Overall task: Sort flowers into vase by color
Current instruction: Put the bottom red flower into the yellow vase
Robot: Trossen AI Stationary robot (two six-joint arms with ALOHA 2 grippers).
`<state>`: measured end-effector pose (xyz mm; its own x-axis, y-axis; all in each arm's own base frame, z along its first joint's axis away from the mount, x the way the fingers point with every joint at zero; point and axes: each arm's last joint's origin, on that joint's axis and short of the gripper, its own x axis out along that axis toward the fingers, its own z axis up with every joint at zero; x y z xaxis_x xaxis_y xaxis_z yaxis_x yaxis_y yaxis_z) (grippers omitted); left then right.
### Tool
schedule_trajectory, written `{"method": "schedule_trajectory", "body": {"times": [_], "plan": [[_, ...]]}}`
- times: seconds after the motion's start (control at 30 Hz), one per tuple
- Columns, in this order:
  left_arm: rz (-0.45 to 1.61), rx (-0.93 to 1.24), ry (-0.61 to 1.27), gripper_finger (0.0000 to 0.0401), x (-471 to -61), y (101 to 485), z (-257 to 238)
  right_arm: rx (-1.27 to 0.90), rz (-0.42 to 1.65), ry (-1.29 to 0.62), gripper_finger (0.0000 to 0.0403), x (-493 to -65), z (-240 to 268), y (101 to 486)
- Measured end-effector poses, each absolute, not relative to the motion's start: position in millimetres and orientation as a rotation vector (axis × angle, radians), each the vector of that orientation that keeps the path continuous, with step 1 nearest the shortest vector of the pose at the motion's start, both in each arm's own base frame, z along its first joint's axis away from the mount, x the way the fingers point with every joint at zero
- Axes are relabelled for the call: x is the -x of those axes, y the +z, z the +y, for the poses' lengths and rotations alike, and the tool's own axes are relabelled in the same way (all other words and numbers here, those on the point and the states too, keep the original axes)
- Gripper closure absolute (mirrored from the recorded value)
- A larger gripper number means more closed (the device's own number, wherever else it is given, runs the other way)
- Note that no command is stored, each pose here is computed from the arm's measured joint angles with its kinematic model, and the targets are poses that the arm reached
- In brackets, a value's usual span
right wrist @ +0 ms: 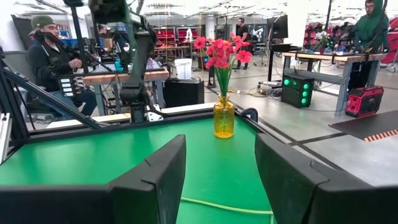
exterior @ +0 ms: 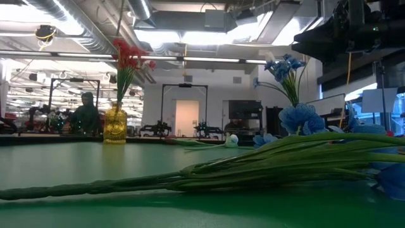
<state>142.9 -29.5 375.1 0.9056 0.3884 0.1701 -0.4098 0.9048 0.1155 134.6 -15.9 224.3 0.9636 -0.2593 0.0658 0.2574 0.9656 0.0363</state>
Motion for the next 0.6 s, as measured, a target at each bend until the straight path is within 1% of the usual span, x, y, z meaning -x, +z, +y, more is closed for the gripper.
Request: {"method": "schedule_trajectory", "body": {"times": [0.27, 0.47, 0.6], "plan": [[-0.237, -0.166, 0.562, 0.0401, -105.0, 366.7, 6.0, -0.014, -0.068, -0.262, 0.0213, -134.6, -15.9, 224.3], [-0.15, -0.211, 0.712, 0.0401, -110.8, 326.3, 21.6, 0.002, -0.066, -0.262, 0.0213, -134.7, -15.9, 224.3], [-0.222, -0.226, 0.847, 0.0401, -110.6, 314.1, 33.8, 0.002, -0.066, -0.262, 0.0213, -134.6, -15.9, 224.3]]}}
